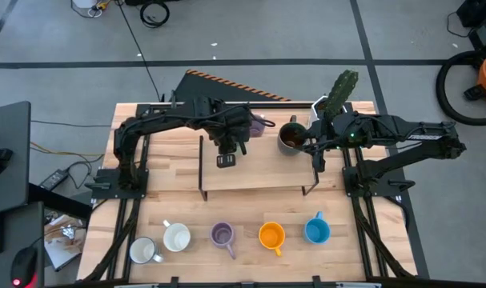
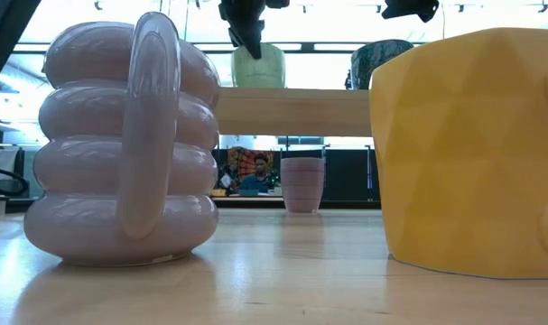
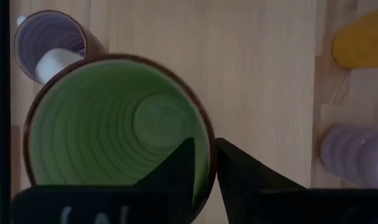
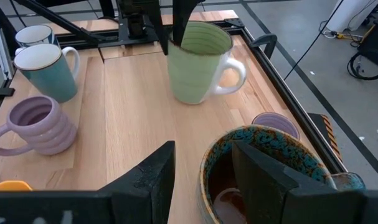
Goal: Place coffee mugs
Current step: Put the green mug on the shelf
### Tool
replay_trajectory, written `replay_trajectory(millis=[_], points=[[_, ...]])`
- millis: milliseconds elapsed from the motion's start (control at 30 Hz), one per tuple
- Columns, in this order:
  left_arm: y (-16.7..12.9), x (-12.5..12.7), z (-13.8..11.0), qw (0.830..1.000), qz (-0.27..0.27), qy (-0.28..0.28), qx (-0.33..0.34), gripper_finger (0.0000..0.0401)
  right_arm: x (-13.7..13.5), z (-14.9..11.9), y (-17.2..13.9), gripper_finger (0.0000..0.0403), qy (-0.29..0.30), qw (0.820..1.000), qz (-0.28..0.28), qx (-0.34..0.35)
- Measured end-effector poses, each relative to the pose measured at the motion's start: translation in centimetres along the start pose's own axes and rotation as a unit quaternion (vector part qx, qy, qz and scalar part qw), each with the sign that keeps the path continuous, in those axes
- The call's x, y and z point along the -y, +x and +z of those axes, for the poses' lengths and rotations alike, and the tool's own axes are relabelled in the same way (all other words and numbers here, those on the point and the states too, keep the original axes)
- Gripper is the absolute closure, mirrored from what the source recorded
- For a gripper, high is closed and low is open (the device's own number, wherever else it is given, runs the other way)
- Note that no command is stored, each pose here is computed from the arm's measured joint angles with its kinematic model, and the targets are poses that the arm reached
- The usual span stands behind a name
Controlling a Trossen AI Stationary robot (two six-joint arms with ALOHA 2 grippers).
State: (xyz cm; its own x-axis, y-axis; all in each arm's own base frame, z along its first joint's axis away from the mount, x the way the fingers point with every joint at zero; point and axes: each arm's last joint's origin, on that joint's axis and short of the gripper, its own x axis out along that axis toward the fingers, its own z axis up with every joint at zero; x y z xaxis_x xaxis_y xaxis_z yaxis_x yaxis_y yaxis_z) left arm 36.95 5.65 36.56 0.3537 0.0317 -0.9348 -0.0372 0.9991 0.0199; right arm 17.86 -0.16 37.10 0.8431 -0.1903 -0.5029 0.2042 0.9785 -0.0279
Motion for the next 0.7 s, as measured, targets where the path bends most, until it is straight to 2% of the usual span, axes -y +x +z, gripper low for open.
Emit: replay_trajectory(millis=[167,500,700], points=[[0.0,0.3,0.2,1.0,-0.001,0.01,0.01,0.0301,0.0,0.0,0.0,0.0238,0.0,1.0,0.0,0.0],[0.0,1.0,0.8,0.996,0.009,0.086,0.035,0.0219,0.0,-0.2,0.0,0.0238,-0.002,1.0,-0.001,-0.008],[-2.1,0.9,1.5,0.992,0.025,0.096,0.08,0.0195,0.0,-0.2,0.0,0.0238,-0.002,1.0,-0.001,-0.011]])
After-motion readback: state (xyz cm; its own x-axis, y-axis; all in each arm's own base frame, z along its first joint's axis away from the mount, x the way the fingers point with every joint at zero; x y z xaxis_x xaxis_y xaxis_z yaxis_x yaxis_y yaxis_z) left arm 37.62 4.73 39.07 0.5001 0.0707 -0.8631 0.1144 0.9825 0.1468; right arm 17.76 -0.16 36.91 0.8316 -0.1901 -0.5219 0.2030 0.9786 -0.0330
